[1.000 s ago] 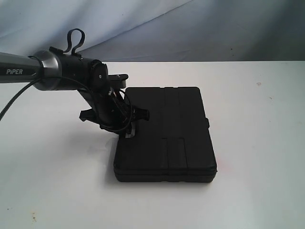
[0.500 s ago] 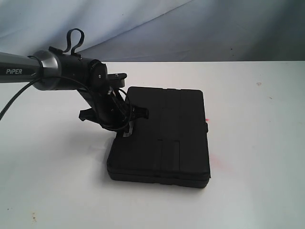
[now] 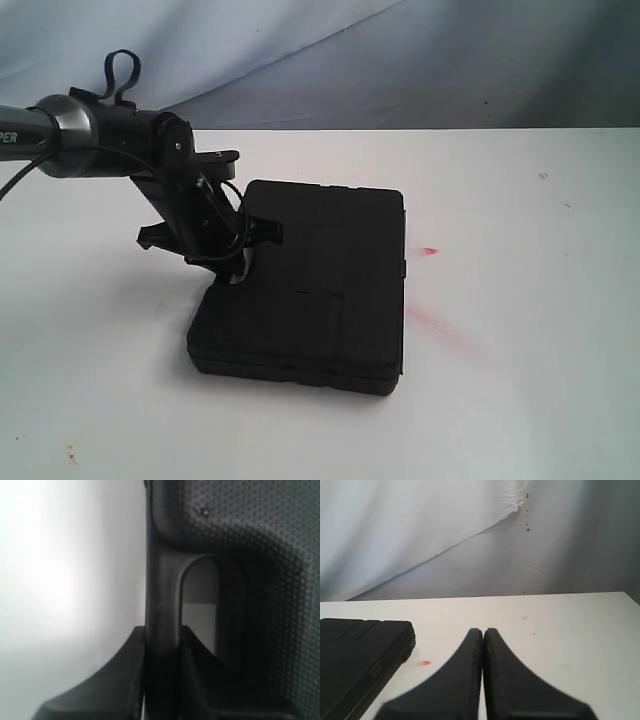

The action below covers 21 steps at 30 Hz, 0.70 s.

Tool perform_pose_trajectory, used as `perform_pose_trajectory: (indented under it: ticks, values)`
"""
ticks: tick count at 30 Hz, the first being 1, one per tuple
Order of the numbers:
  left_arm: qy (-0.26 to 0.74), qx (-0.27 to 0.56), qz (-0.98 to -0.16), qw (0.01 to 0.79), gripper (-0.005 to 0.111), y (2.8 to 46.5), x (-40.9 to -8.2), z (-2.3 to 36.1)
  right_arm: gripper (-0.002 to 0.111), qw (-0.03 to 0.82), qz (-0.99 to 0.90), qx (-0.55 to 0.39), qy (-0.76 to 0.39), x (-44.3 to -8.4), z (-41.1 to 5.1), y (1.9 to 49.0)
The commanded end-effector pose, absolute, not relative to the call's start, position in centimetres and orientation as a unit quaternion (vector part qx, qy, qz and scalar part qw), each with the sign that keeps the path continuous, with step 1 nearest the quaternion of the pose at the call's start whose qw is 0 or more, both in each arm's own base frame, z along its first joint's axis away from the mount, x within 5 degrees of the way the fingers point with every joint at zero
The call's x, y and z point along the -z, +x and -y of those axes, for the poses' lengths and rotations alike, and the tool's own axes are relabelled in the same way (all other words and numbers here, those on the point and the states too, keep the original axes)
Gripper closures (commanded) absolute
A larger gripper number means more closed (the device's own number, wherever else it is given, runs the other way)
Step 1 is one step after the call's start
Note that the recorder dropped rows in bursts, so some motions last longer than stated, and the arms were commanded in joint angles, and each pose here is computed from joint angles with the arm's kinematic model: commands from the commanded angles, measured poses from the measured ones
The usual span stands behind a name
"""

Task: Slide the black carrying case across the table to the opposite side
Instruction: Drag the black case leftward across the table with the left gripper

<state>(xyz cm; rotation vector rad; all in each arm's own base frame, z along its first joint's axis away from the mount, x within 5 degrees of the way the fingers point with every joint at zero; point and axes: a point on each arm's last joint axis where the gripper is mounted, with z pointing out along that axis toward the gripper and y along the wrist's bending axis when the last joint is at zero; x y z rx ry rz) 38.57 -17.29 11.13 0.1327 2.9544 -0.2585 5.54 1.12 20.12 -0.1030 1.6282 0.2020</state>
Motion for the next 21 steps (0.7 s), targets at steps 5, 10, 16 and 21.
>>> perform_pose_trajectory:
  ticks: [5, 10, 16, 21]
  values:
    - [0.056, 0.067, -0.993, 0.076, 0.107, 39.1, -10.9, 15.2, 0.108, 0.686, -0.722, -0.083, -0.048, -20.1, -1.1, 5.5]
    - [0.054, 0.066, -0.994, 0.074, 0.107, 39.3, -10.9, 14.5, 0.108, 0.686, -0.722, -0.083, -0.048, -20.1, -1.1, 5.5]
    - [0.036, 0.068, -0.995, 0.062, 0.107, 39.1, -10.0, 12.5, 0.108, 0.686, -0.722, -0.083, -0.048, -20.1, -1.1, 5.5]
    - [0.025, 0.063, -0.996, 0.055, 0.107, 39.0, -9.8, 10.0, 0.108, 0.686, -0.722, -0.083, -0.048, -20.1, -1.1, 5.5]
